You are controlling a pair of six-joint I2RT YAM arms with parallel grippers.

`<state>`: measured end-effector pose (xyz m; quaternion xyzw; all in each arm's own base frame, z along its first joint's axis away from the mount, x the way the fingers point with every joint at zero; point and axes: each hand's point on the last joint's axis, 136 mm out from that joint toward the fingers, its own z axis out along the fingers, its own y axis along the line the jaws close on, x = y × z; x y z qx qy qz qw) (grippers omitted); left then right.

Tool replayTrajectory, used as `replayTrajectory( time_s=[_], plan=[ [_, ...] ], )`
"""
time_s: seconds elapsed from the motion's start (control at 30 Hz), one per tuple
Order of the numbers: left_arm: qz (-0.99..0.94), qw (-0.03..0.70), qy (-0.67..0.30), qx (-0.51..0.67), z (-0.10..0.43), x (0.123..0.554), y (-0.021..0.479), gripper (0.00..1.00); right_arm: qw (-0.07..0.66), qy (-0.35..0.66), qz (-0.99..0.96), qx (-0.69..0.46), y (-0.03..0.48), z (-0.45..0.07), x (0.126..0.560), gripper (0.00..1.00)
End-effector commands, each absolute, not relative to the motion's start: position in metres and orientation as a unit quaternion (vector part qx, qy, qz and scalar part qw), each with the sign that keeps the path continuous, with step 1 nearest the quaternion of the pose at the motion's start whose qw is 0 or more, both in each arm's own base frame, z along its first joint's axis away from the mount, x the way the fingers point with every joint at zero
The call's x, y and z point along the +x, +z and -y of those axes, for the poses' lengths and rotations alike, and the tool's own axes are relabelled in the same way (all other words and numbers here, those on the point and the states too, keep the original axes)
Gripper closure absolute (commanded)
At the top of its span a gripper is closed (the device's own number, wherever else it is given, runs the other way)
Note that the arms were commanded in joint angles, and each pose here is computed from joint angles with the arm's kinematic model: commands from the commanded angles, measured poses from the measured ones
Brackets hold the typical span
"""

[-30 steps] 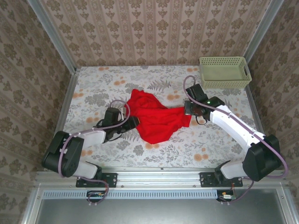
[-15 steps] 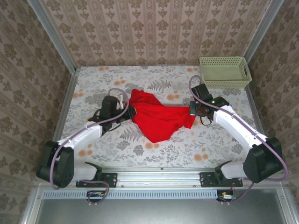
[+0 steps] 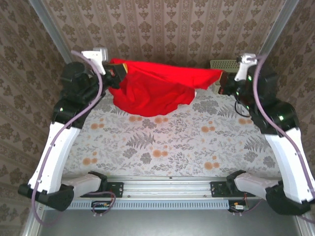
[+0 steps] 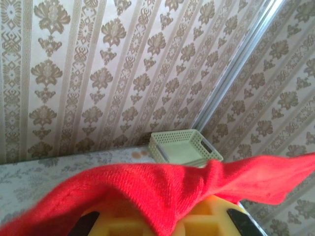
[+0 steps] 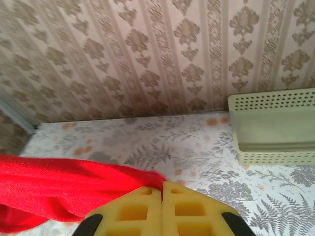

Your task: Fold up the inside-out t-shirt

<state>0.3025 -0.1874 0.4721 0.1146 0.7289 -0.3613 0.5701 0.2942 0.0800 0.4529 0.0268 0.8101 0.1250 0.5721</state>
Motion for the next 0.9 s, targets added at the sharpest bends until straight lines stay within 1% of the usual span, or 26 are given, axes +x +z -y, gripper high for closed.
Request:
replayTrajectory(
  time_s=[0.0, 0.1, 0.17, 0.23, 0.33, 0.4, 0.47, 0.6, 0.7, 0.77, 0.87],
  plan=[
    [-0.789, 0.496, -0.347, 0.104, 0.19, 0.305, 0.392, 0.97, 0.481, 0.126, -0.868, -0.02, 0.373, -0.103, 0.291, 1.0],
    [-0.827, 0.451, -0.325, 0.083, 0.184, 0.305, 0.327, 0.95, 0.42, 0.143, -0.896, -0.029, 0.303, -0.118, 0.286, 1.0],
    [-0.863, 0.397, -0.306, 0.07, 0.183, 0.31, 0.273, 0.96, 0.369, 0.154, -0.916, -0.026, 0.255, -0.129, 0.289, 1.0],
    [-0.897, 0.329, -0.289, 0.061, 0.186, 0.314, 0.217, 0.99, 0.32, 0.143, -0.936, -0.019, 0.211, -0.135, 0.296, 1.0],
    [-0.927, 0.259, -0.269, 0.039, 0.183, 0.316, 0.163, 1.0, 0.296, 0.11, -0.949, -0.01, 0.184, -0.133, 0.31, 1.0],
    [-0.93, 0.248, -0.27, 0.032, 0.183, 0.317, 0.154, 1.0, 0.303, 0.095, -0.948, -0.008, 0.187, -0.13, 0.32, 1.0],
    [-0.924, 0.266, -0.275, 0.033, 0.182, 0.318, 0.163, 1.0, 0.32, 0.093, -0.943, -0.012, 0.201, -0.13, 0.327, 1.0],
    [-0.898, 0.354, -0.261, 0.021, 0.161, 0.323, 0.216, 1.0, 0.376, 0.117, -0.919, -0.036, 0.249, -0.138, 0.334, 1.0],
    [-0.872, 0.408, -0.269, -0.008, 0.139, 0.344, 0.273, 1.0, 0.415, 0.117, -0.901, -0.044, 0.295, -0.141, 0.345, 1.0],
    [-0.857, 0.431, -0.282, -0.009, 0.134, 0.356, 0.316, 1.0, 0.443, 0.122, -0.887, -0.044, 0.331, -0.142, 0.352, 1.0],
    [-0.825, 0.486, -0.287, 0.019, 0.134, 0.354, 0.393, 1.0, 0.495, 0.163, -0.852, -0.055, 0.397, -0.154, 0.349, 1.0]
  ],
)
